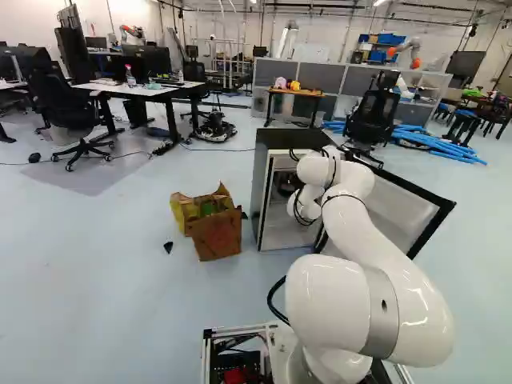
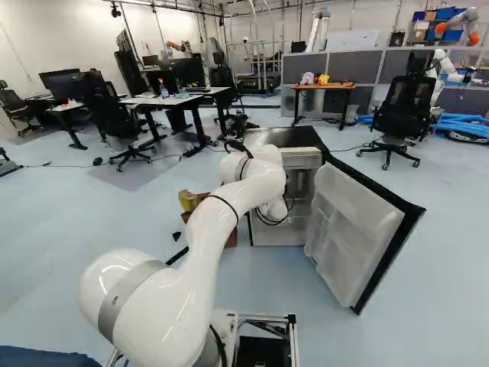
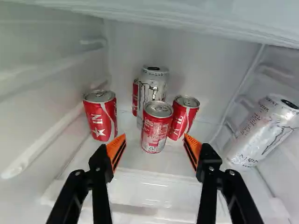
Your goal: Grab a drink from the fridge
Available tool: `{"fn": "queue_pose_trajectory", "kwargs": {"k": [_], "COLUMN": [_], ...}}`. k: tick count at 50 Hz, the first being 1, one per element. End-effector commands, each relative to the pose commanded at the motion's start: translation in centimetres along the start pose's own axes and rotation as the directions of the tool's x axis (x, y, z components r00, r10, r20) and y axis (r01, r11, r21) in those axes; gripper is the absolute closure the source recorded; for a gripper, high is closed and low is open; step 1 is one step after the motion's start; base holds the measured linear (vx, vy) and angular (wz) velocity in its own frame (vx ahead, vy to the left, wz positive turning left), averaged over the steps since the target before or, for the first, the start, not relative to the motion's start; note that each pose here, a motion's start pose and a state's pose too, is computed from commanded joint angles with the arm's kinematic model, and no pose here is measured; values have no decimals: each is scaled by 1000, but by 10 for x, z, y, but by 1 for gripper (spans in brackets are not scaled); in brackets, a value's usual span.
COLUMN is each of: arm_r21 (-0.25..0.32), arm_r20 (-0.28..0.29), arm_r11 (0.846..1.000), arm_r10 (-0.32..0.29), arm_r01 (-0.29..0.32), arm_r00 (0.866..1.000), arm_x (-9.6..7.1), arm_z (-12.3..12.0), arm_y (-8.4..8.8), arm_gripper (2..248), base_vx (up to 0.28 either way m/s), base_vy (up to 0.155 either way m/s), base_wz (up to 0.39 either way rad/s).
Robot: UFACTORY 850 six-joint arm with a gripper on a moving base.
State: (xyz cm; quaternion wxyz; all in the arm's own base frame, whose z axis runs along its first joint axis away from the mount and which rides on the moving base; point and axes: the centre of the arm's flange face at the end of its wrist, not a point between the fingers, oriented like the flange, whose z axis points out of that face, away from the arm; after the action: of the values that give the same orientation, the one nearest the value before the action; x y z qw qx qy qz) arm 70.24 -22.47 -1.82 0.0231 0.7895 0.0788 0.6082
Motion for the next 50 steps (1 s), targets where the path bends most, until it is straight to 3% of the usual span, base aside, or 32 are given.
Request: {"fn": "queue_pose_trajectory", "kwargs": {"k": [23,50], "arm_r21": [-39,-41], "arm_r20": [-23,-44], "arm_r11": [999,999], "arm_r10": [19,10], "arm_r01": [-20,-12], "arm_r00": [1000,999], "arm_x": [1,0], "arm_z": [14,24], "arm_y": [-6,-8], "arm_gripper": [69,69], "base_vx": [0,0], "base_vy": [0,0], "base_wz": [0,0]}}
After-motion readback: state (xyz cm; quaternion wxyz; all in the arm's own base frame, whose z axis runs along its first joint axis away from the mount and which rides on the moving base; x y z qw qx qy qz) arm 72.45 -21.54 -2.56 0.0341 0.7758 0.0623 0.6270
